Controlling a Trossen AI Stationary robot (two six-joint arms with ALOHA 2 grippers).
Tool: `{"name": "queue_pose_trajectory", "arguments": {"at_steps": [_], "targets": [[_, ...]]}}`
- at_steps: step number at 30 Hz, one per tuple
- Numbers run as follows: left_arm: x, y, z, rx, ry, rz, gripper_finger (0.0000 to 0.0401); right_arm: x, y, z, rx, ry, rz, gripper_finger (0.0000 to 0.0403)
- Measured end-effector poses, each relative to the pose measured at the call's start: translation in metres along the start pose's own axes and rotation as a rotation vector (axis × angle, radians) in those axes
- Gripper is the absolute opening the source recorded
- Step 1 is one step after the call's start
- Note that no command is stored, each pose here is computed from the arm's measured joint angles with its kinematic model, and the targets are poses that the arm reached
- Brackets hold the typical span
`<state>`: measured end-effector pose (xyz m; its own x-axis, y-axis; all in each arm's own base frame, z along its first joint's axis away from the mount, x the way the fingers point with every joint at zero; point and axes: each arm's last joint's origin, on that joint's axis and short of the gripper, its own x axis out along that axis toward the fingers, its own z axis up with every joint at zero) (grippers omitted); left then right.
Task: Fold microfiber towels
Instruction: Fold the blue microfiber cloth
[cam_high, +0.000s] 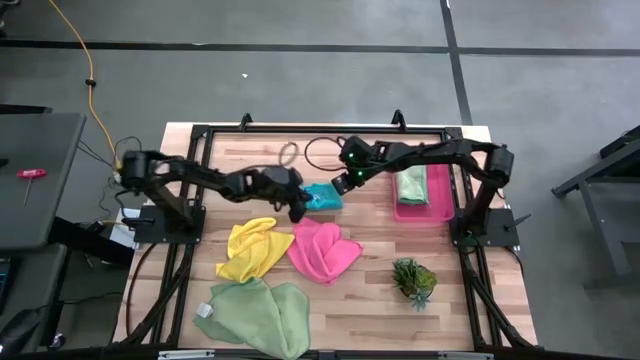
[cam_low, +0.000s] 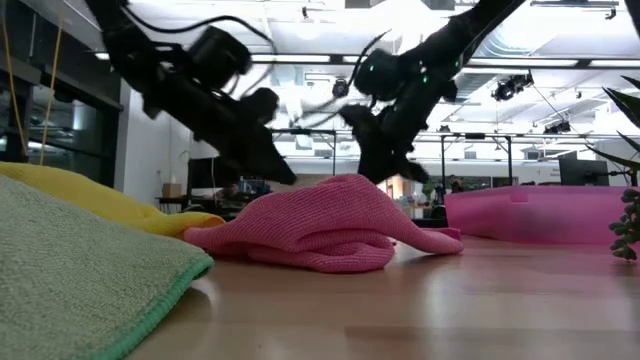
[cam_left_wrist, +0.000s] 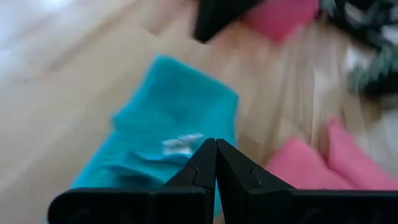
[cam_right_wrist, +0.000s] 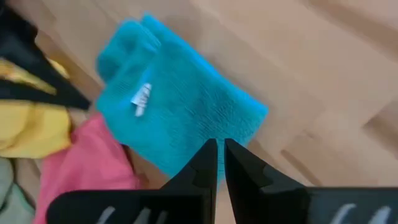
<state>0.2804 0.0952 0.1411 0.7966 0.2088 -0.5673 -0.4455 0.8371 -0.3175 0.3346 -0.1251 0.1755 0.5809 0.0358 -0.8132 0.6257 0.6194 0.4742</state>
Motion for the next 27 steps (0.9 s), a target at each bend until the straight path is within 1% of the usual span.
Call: {"name": "queue_pose_trajectory", "arguments": {"at_steps": [2,6,9,11,15,18,20,23,27], "targets": [[0.012,-0.003,-0.003,0.036,0.038,-0.012,0.0,0.011,-0.003,-0.003,0.024,0.035,-0.002,0.0021],[0.025,-0.002,-0.011,0.039,0.092,-0.001,0.0,0.027,-0.007,-0.006,0.047,0.055,-0.017,0.002],[0.028,0.005,-0.02,0.056,0.166,0.057,0.0,0.032,-0.006,-0.01,0.044,0.072,-0.024,0.002],[0.027,0.012,-0.022,0.105,0.189,0.102,0.0,0.034,-0.003,-0.015,0.058,0.098,-0.038,0.002],[0.024,0.028,-0.014,0.191,0.167,0.173,0.0,0.038,0.011,-0.026,0.04,0.114,-0.042,0.002],[0.023,0.039,-0.006,0.235,0.121,0.184,0.0,0.041,0.022,-0.033,0.04,0.111,-0.025,0.002],[0.022,0.045,-0.004,0.28,0.126,0.181,0.0,0.042,0.029,-0.036,0.038,0.102,-0.013,0.002],[0.019,0.051,-0.005,0.34,0.179,0.186,0.0,0.038,0.033,-0.037,0.044,0.087,-0.004,0.002],[0.006,0.054,0.003,0.333,0.252,0.206,0.0,0.016,0.027,-0.02,0.029,-0.004,-0.011,0.002]]}}
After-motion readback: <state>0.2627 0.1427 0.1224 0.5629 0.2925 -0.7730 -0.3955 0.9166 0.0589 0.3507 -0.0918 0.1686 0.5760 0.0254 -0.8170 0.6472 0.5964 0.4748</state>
